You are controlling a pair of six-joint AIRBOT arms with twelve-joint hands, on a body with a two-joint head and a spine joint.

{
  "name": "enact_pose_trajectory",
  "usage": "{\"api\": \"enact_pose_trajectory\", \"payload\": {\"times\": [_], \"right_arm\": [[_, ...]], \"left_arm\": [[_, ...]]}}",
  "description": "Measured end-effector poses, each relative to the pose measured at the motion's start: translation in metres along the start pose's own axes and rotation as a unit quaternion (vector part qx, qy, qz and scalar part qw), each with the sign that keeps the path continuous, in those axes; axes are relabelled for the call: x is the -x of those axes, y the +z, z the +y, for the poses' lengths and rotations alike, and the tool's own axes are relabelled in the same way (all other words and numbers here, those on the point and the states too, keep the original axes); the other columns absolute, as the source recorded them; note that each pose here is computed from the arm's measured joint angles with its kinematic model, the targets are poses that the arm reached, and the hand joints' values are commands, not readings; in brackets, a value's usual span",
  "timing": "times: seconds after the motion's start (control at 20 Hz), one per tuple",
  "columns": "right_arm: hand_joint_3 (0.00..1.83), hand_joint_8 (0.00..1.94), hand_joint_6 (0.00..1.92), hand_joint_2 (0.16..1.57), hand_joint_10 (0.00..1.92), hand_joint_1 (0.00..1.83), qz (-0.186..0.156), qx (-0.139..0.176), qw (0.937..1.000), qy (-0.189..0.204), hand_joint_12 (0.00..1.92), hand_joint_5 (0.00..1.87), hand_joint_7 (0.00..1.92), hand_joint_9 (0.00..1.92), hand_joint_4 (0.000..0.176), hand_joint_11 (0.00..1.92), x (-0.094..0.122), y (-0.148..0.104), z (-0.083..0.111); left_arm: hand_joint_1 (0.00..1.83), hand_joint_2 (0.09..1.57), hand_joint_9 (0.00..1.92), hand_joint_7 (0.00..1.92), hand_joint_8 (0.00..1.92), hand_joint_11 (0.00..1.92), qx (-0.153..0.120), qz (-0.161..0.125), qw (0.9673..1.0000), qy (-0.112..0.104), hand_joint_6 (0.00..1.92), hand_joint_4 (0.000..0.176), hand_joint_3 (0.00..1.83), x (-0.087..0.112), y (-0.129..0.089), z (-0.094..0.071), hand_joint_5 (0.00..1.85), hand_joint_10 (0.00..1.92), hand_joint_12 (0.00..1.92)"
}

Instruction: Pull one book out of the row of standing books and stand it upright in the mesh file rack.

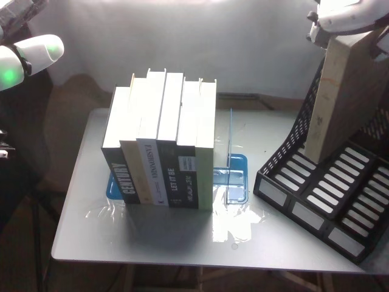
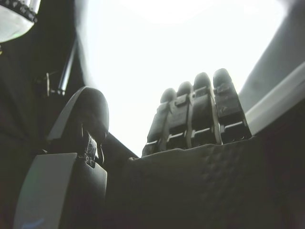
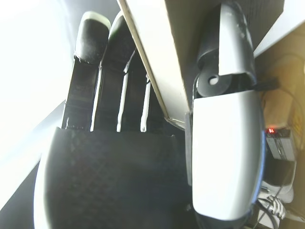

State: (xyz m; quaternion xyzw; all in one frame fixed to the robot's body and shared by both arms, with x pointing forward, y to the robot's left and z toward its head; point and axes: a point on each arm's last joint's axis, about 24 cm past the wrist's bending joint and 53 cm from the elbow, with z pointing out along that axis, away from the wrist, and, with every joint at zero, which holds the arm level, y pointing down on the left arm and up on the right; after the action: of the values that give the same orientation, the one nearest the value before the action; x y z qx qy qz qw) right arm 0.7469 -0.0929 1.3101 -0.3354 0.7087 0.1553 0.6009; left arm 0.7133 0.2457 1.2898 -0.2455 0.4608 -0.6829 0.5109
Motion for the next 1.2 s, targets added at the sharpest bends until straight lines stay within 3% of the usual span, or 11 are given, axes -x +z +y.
{"api": "enact_pose_trajectory", "payload": {"times": [0.05,0.35,0.6,0.65,0.8,0.85,0.9,0.95,1.1,1.15,1.2], "right_arm": [[0.00,1.24,0.95,1.15,1.44,1.35,0.005,0.001,1.0000,0.001,1.67,0.85,0.88,0.92,0.000,0.92,-0.004,0.004,0.002],[0.00,1.21,1.02,1.16,1.43,1.36,0.014,0.000,0.9999,-0.001,1.71,0.82,0.87,0.90,0.000,0.82,-0.017,0.021,0.006],[0.00,1.13,1.01,1.15,1.37,1.37,0.024,-0.010,0.9997,-0.002,1.65,0.86,0.91,0.87,0.000,0.76,-0.032,0.033,0.002],[0.01,1.08,1.12,1.14,1.29,1.37,0.026,-0.011,0.9996,-0.003,1.52,0.82,0.95,0.88,0.000,0.73,-0.036,0.037,0.002],[0.00,1.06,1.10,1.15,1.35,1.37,0.031,-0.011,0.9995,-0.002,1.64,0.81,0.95,0.88,0.000,0.72,-0.040,0.043,0.004],[0.03,1.10,1.36,1.25,1.48,1.12,0.033,-0.013,0.9994,-0.002,1.87,0.71,1.01,1.00,0.000,0.92,-0.042,0.045,0.002],[0.03,1.10,1.36,1.25,1.48,1.12,0.033,-0.016,0.9993,-0.002,1.87,0.71,1.01,1.00,0.000,0.92,-0.045,0.047,0.000],[0.00,1.48,1.24,1.26,1.75,1.18,0.037,-0.019,0.9991,-0.003,1.92,0.68,0.85,0.95,0.000,0.95,-0.048,0.048,-0.002],[0.00,1.34,1.25,1.21,1.90,1.22,0.040,-0.023,0.9989,-0.001,1.92,0.79,0.83,1.03,0.000,1.05,-0.051,0.053,-0.004],[0.00,1.51,1.15,1.23,1.82,1.22,0.041,-0.024,0.9989,-0.001,1.92,0.73,0.84,0.84,0.000,0.81,-0.052,0.055,-0.006],[0.01,1.56,1.24,1.25,1.75,1.19,0.044,-0.025,0.9987,0.000,1.92,0.70,0.79,0.71,0.000,0.64,-0.054,0.056,-0.007]], "left_arm": [[0.38,1.42,0.00,0.00,0.00,0.00,-0.002,0.000,1.0000,0.000,0.00,0.000,0.00,0.000,0.000,-0.001,0.00,0.00,0.00],[0.37,1.42,0.00,0.00,0.00,0.00,0.002,-0.002,1.0000,0.000,0.00,0.000,0.00,0.001,-0.002,0.002,0.00,0.00,0.00],[0.31,1.45,0.00,0.00,0.00,0.00,0.005,0.000,1.0000,0.000,0.00,0.000,0.01,-0.001,-0.004,0.007,0.00,0.00,0.00],[0.37,1.44,0.00,0.00,0.00,0.00,0.005,0.001,1.0000,0.000,0.00,0.000,0.00,-0.001,-0.005,0.008,0.00,0.00,0.00],[0.39,1.45,0.00,0.00,0.00,0.00,0.004,-0.001,1.0000,0.000,0.00,0.000,0.00,0.000,-0.005,0.009,0.00,0.00,0.00],[0.41,1.45,0.00,0.00,0.00,0.00,0.004,-0.002,1.0000,0.001,0.00,0.000,0.00,0.000,-0.005,0.009,0.00,0.00,0.00],[0.41,1.45,0.00,0.00,0.00,0.00,0.003,-0.002,1.0000,0.000,0.00,0.000,0.00,0.000,-0.005,0.009,0.00,0.00,0.00],[0.45,1.44,0.00,0.00,0.00,0.00,0.002,-0.002,1.0000,0.001,0.00,0.000,0.00,0.001,-0.005,0.009,0.00,0.00,0.00],[0.45,1.45,0.00,0.00,0.00,0.00,0.004,-0.004,1.0000,-0.002,0.00,0.000,0.00,0.000,-0.006,0.012,0.00,0.00,0.00],[0.44,1.45,0.00,0.00,0.00,0.00,0.006,0.001,1.0000,0.000,0.00,0.000,0.00,-0.003,-0.006,0.014,0.00,0.00,0.00],[0.45,1.45,0.00,0.00,0.00,0.00,0.006,0.004,1.0000,0.001,0.00,0.000,0.00,-0.005,-0.006,0.015,0.00,0.00,0.00]]}}
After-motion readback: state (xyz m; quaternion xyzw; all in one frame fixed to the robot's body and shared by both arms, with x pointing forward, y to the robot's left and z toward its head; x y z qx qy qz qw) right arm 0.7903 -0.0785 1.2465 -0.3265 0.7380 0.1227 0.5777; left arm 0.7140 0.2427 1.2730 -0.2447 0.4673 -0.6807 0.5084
